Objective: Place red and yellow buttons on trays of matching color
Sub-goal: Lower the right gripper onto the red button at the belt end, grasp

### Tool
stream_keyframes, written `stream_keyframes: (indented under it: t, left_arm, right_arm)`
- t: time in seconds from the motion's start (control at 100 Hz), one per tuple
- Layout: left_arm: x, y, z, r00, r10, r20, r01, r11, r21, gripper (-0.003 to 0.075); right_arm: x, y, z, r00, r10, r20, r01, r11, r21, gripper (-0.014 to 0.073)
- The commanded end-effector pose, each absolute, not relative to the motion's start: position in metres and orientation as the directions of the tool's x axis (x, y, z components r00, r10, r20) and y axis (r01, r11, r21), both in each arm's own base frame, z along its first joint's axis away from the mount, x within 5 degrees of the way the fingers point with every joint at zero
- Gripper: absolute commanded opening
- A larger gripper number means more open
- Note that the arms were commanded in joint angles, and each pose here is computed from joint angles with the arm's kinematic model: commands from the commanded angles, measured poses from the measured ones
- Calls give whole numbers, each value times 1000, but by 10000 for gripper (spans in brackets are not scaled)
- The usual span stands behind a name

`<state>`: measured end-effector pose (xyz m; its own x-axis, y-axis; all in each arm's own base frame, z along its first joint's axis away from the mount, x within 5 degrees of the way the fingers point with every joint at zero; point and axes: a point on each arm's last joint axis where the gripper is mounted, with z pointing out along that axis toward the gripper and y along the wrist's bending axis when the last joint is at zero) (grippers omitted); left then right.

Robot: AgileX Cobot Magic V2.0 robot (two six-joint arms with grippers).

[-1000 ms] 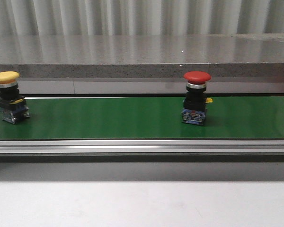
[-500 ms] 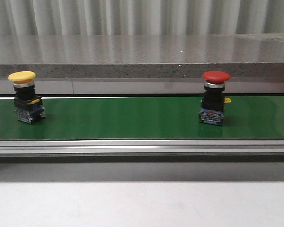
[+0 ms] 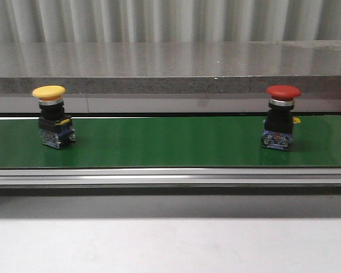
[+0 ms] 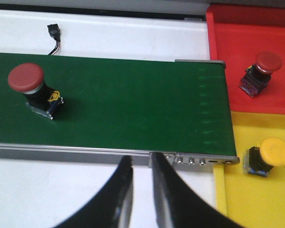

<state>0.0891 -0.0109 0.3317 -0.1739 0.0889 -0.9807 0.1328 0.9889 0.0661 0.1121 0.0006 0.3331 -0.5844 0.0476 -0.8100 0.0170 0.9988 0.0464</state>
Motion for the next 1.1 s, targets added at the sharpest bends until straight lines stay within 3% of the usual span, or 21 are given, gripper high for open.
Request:
stream_keyframes:
  t: [0.0, 0.1, 0.18, 0.51, 0.82, 1.09]
  left_arm:
    - [89, -14, 347, -80, 86, -993, 159, 985, 72, -20]
    - [89, -14, 347, -80, 86, -993, 159, 985, 72, -20]
    - [89, -14, 347, -80, 86, -993, 159, 985, 72, -20]
    - [89, -14, 347, -80, 86, -993, 159, 985, 72, -20]
    - [89, -14, 347, -80, 86, -993, 159, 985, 72, -20]
    - [89, -14, 347, -80, 86, -993, 159, 985, 72, -20]
  right_arm:
    - [113, 0, 344, -535, 33, -844, 11, 999, 33, 333]
    - [113, 1, 344, -539, 38, -842, 9, 999, 39, 579]
    - [113, 2, 344, -536, 56, -842, 4, 998, 63, 668]
    - [147, 11, 340, -510, 45, -859, -56, 995, 86, 654]
    - [206, 29, 302, -635, -12, -772, -116, 990, 80, 654]
    - [242, 37, 293, -693, -28, -721, -123, 989, 79, 654]
